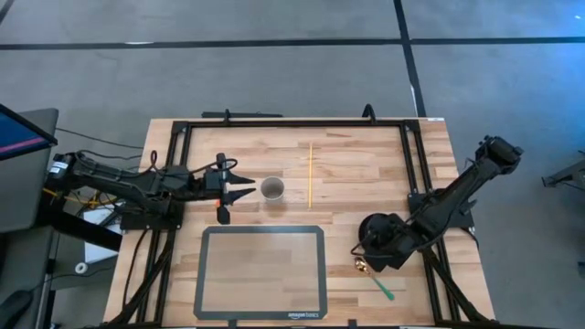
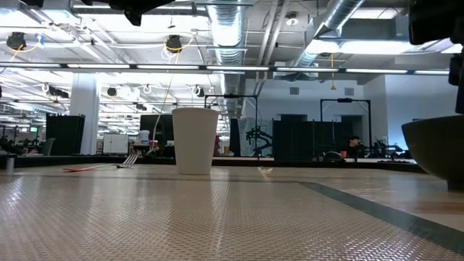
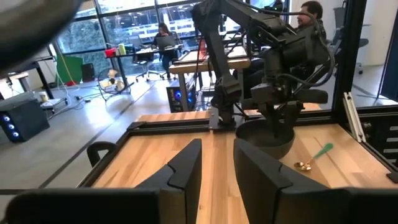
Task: Pick & Place Utensil
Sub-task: Put the black bowl on the transparent mat
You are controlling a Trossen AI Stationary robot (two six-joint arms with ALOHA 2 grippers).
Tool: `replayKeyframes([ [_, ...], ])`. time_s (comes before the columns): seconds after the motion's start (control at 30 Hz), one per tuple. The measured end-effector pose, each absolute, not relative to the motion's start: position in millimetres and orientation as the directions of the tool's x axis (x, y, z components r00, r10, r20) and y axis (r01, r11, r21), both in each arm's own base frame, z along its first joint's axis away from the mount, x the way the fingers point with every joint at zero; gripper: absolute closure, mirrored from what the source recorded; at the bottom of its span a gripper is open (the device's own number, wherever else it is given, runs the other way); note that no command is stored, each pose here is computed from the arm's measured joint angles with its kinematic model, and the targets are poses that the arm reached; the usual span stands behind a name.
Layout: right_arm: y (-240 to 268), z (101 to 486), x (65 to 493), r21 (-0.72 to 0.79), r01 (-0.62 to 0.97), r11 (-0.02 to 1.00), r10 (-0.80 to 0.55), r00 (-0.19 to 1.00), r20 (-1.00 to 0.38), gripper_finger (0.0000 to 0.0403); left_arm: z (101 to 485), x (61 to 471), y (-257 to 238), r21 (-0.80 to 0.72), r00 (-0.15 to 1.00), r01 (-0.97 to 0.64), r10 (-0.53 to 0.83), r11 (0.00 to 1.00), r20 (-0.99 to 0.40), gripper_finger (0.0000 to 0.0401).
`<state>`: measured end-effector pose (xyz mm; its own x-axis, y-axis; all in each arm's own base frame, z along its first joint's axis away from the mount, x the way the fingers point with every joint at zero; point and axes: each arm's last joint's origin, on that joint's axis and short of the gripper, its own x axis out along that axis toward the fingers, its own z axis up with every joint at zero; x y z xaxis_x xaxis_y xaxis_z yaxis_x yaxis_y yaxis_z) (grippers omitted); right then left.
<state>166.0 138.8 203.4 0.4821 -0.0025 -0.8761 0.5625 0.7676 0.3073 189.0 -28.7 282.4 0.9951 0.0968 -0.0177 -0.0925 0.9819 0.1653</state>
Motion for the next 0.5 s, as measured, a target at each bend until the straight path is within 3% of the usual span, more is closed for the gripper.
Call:
replayKeyframes([
  [0.17, 152.6, 191.9, 174.1, 0.313, 0.512, 0.800, 0.028, 0.488, -0.872, 0.0285, 282.4, 189.0, -28.7, 0.162, 0.995, -0.093, 0.097, 0.982, -0.018, 0.0307],
  [0.37, 156.0, 171.0, 176.5, 0.200, 0.523, 0.828, -0.021, 0.386, -0.922, 0.0285, 282.4, 189.0, -28.7, 0.165, 0.995, -0.093, 0.097, 0.982, -0.018, 0.0307],
  [0.5, 157.7, 167.4, 178.2, 0.170, 0.463, 0.870, -0.023, 0.383, -0.924, 0.0313, 282.5, 189.0, -28.7, 0.164, 0.995, -0.093, 0.097, 0.982, -0.017, 0.0307],
])
